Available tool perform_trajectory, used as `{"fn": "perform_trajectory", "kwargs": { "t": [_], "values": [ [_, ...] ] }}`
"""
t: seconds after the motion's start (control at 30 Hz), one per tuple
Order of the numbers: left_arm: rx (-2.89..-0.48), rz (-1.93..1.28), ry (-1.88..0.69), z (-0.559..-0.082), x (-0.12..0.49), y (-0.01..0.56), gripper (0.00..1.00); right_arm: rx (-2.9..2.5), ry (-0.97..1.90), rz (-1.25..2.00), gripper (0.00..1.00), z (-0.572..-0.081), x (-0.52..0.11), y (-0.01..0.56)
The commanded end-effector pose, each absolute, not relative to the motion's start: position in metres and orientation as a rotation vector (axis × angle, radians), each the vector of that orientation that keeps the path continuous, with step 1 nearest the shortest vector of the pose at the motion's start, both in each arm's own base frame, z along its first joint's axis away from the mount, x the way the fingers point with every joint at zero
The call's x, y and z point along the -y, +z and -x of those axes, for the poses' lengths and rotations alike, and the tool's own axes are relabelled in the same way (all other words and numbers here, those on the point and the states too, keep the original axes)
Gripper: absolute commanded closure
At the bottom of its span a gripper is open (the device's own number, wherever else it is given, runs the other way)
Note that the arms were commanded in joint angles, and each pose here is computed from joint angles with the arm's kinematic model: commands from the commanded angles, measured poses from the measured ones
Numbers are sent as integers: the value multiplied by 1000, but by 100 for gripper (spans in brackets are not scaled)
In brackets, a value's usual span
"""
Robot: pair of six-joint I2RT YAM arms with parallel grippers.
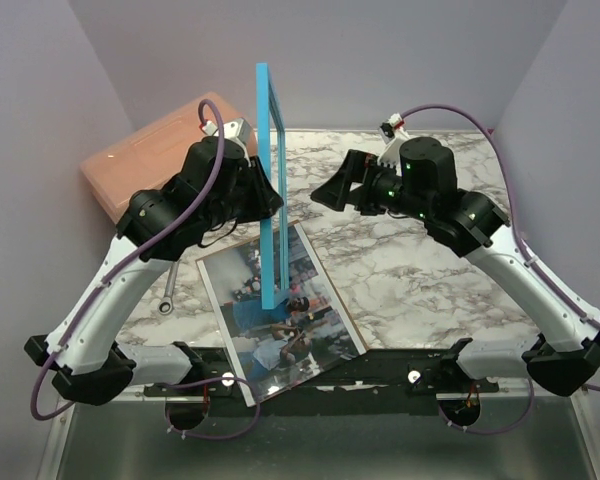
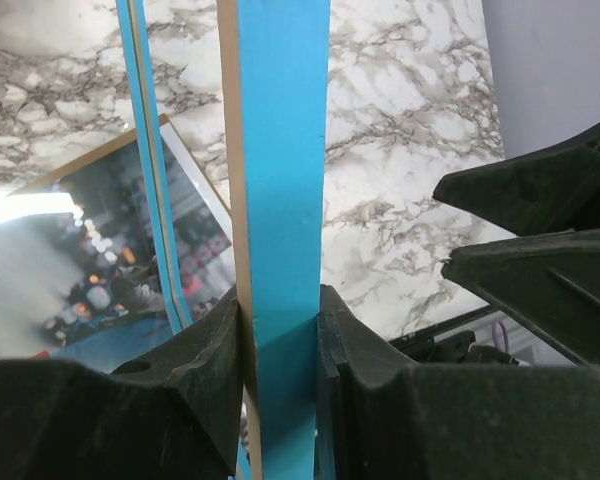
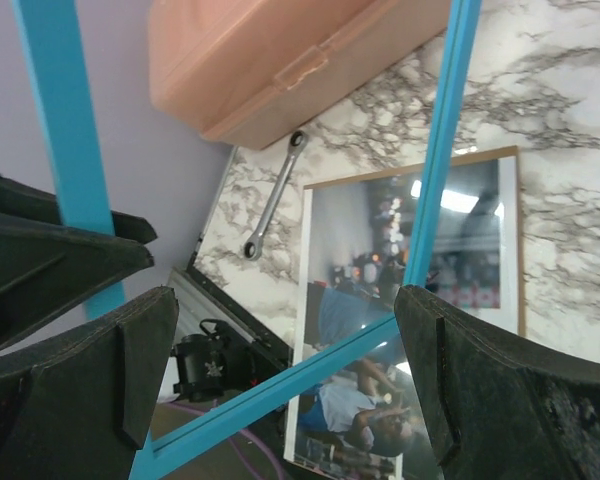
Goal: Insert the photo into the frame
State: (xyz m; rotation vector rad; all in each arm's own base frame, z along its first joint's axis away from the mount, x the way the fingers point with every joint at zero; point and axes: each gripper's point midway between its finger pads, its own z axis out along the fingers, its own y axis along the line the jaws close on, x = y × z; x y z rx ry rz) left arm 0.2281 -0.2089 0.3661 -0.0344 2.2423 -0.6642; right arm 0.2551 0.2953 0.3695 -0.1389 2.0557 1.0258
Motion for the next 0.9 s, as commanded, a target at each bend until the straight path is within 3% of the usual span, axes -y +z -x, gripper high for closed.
{"fn": "perform_trajectory", "kwargs": {
  "t": [0.0,0.43,0.87],
  "values": [
    [-2509,-53,-426,-221,202,291,82,-2156,1010,102,0,-262,-280,339],
    [-2611,-122,-336,-249,229,228,80,-2237,1016,15,0,-283,-252,297],
    [-2667,-154,-378,-272,253,208,78,-2274,1014,-47,0,-293,-230,272]
  ]
}}
